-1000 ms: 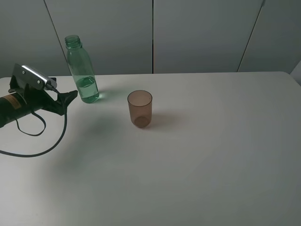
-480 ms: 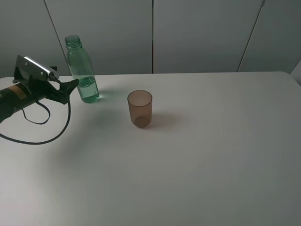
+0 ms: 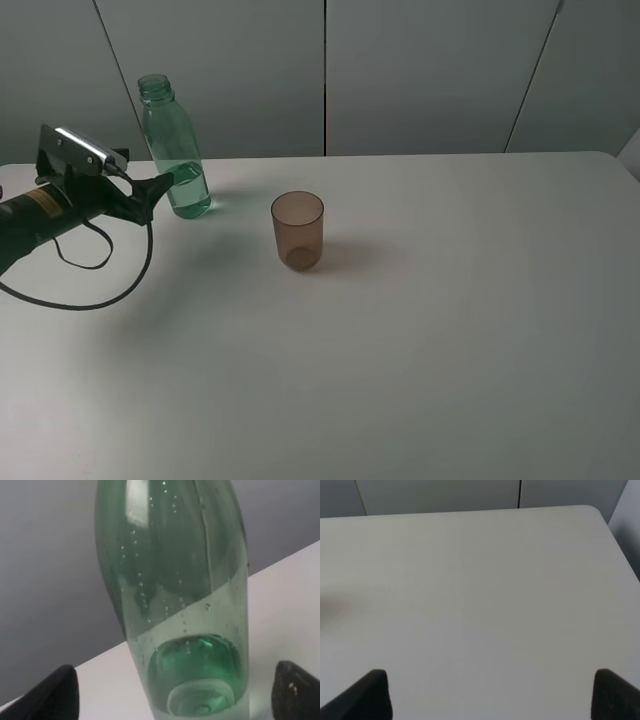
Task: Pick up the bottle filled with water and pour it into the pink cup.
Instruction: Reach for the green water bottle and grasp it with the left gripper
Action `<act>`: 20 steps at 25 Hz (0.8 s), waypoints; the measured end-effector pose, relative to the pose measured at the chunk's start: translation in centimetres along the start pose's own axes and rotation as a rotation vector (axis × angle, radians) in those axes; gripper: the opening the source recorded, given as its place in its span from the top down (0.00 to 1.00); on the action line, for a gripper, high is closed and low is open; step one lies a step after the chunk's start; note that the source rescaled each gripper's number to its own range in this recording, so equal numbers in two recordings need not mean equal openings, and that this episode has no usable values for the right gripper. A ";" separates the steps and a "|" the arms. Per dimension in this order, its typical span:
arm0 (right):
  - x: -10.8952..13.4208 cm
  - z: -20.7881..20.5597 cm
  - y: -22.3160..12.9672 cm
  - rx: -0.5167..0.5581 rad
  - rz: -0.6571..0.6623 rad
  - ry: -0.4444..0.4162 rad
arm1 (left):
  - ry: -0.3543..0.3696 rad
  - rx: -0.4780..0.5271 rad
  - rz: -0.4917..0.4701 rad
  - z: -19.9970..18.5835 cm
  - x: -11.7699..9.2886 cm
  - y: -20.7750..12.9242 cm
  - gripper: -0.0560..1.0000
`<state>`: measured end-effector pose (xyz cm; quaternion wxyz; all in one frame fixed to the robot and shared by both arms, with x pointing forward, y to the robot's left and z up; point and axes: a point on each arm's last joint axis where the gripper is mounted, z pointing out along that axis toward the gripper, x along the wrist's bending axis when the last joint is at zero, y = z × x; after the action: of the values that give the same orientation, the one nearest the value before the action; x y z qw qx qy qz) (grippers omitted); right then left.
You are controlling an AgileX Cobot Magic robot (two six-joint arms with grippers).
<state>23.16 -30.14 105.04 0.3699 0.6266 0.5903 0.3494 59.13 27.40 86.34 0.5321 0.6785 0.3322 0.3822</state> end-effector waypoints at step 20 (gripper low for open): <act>0.0 0.0 0.0 0.000 0.000 0.000 | -0.012 -0.022 -0.038 2.3 -0.5 -0.5 0.02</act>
<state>23.16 -30.14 105.04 0.3699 0.6266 0.5903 0.3494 60.84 25.98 85.40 0.5487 0.6684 0.3374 0.3718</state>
